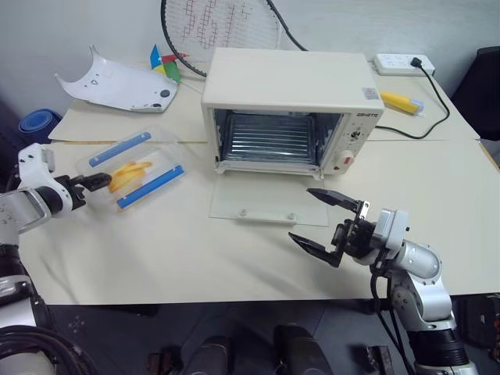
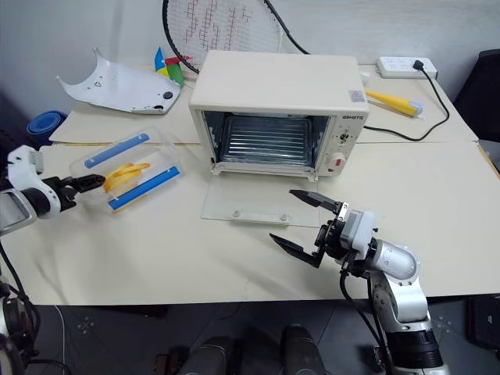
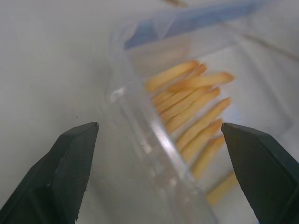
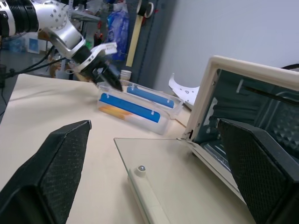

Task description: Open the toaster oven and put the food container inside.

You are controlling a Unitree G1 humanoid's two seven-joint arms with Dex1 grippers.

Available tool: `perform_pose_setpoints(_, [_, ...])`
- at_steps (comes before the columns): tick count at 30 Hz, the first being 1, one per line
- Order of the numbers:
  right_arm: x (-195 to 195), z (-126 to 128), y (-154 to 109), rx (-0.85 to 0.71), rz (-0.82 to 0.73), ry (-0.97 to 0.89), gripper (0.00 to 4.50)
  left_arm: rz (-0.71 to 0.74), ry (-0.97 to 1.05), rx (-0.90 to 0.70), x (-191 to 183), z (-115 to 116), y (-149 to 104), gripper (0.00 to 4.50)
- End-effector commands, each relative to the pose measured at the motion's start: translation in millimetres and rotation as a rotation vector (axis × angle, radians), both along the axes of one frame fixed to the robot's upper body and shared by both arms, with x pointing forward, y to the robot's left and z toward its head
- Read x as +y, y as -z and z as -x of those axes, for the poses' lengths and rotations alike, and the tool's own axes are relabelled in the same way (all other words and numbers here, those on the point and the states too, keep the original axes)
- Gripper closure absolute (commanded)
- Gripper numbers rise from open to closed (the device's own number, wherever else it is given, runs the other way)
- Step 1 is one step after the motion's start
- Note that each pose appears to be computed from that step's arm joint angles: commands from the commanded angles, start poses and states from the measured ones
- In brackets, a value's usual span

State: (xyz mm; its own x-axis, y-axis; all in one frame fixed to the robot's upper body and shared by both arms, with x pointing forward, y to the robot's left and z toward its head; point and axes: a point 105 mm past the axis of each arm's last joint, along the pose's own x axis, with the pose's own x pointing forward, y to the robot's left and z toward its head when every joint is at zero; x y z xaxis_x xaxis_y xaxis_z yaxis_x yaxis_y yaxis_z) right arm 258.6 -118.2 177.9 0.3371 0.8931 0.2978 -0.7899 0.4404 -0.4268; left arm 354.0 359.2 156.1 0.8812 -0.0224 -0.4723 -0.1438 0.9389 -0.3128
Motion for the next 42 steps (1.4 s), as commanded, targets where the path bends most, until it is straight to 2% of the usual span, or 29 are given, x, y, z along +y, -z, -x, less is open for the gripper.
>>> perform_pose_setpoints(1, [0, 4, -9, -0.041, -0.023, 0.025, 0.00, -0.085, -0.035, -0.024, 17, -3, -17, 0.95])
perform_pose_setpoints(7, [-3, 5, -6, -0.044, -0.017, 0.058, 0.00, -0.085, -0.018, -0.040, 16, -7, -19, 2.83])
perform_pose_setpoints(13, [-6, 6, -2, -0.037, -0.007, 0.073, 0.00, -0.115, 0.008, -0.074, 25, 2, -43, 4.42])
perform_pose_setpoints(17, [-14, 6, 1, -0.025, 0.013, 0.095, 0.00, -0.222, 0.146, -0.060, 10, 15, -63, 4.49])
perform_pose_setpoints(24, [-26, 6, 8, 0.011, 0.048, 0.146, 0.00, -0.209, 0.366, -0.001, -58, 26, -70, 4.49])
perform_pose_setpoints(28, [-34, 8, 13, 0.031, 0.053, 0.175, 0.00, -0.146, 0.492, -0.038, -122, 17, -71, 4.49])
perform_pose_setpoints(33, [-42, 15, 21, 0.052, 0.056, 0.208, 0.00, -0.097, 0.562, -0.101, -179, 0, -78, 4.49])
perform_pose_setpoints(42, [-50, 31, 30, 0.071, 0.043, 0.281, 0.00, -0.110, 0.571, -0.118, -227, -23, -69, 4.49])
